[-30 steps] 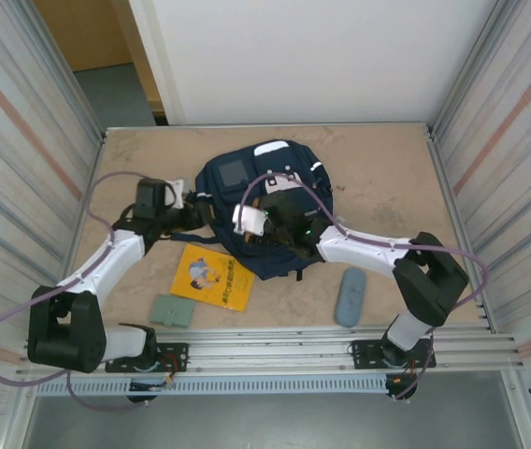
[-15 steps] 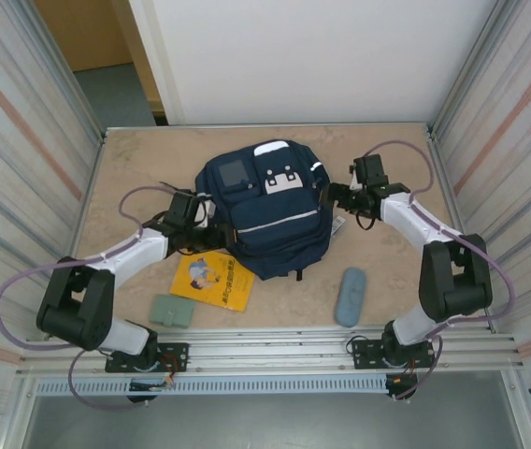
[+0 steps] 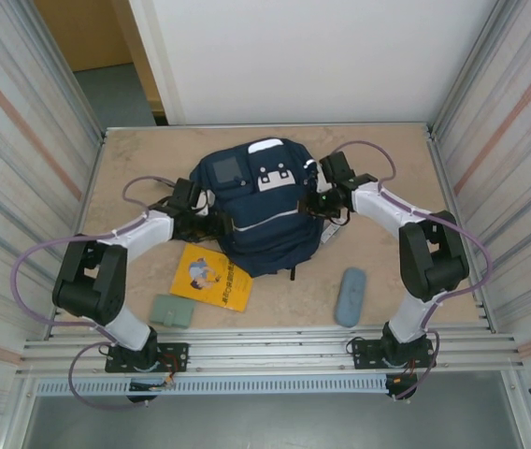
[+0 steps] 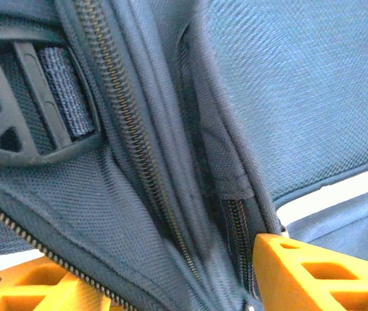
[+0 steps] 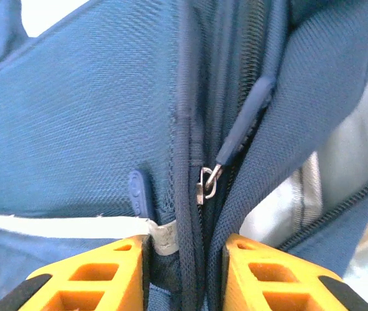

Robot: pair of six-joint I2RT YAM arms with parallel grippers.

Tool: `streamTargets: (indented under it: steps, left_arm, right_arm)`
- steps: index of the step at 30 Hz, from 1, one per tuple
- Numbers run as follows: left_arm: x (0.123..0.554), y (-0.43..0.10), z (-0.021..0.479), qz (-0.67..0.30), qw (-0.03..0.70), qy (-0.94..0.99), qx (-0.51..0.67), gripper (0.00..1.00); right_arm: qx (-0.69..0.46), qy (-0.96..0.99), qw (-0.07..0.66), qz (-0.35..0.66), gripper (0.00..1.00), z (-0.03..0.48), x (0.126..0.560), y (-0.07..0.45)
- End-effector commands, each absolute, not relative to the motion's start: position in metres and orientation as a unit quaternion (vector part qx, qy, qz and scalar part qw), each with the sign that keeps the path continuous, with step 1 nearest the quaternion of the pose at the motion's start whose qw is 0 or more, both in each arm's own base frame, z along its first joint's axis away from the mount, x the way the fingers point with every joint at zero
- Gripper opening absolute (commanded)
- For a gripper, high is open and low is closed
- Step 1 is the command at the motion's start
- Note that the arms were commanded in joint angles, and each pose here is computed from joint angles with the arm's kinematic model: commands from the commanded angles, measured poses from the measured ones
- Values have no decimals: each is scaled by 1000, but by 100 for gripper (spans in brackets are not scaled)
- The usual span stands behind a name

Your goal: Pack the student bag

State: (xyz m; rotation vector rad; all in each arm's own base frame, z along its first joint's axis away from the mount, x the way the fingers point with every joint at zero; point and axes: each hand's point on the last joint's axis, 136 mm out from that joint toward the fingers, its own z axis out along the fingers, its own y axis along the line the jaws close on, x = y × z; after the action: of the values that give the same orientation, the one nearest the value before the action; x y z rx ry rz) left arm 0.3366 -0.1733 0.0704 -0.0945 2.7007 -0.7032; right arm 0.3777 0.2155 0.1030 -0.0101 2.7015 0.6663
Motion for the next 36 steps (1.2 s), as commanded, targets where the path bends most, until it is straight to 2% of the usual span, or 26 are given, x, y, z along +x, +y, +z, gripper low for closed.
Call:
streamTargets:
  steps: [1,5,10,14,22,29,36]
  left_arm:
    - [354,-172,115,-281,218,934,-15,60]
    - [377,-142,137,-280,256,924,-35,63]
    - [377,-141,136,-259,243,935,-2,63]
    - [361,-153,151,-253,271,928,31,63]
    - [315,-198,169,-191,316,906,208,66]
    - [313,-193,161,-188,319,910,187,67]
    - [305,-198,152,-217,315,906,181,68]
  right_arm:
    - [-71,927,196,311,29,151,373,271]
    - [-46,924,204,319,29,145,393,274]
    - [-10,925,189,330,29,119,414,275]
    - [5,916,172,363,30,114,420,284]
    - [29,907,169,384,28,136,417,285]
    - [44,890,208,404,25,168,447,290]
    - [50,893,211,395,26,136,476,294]
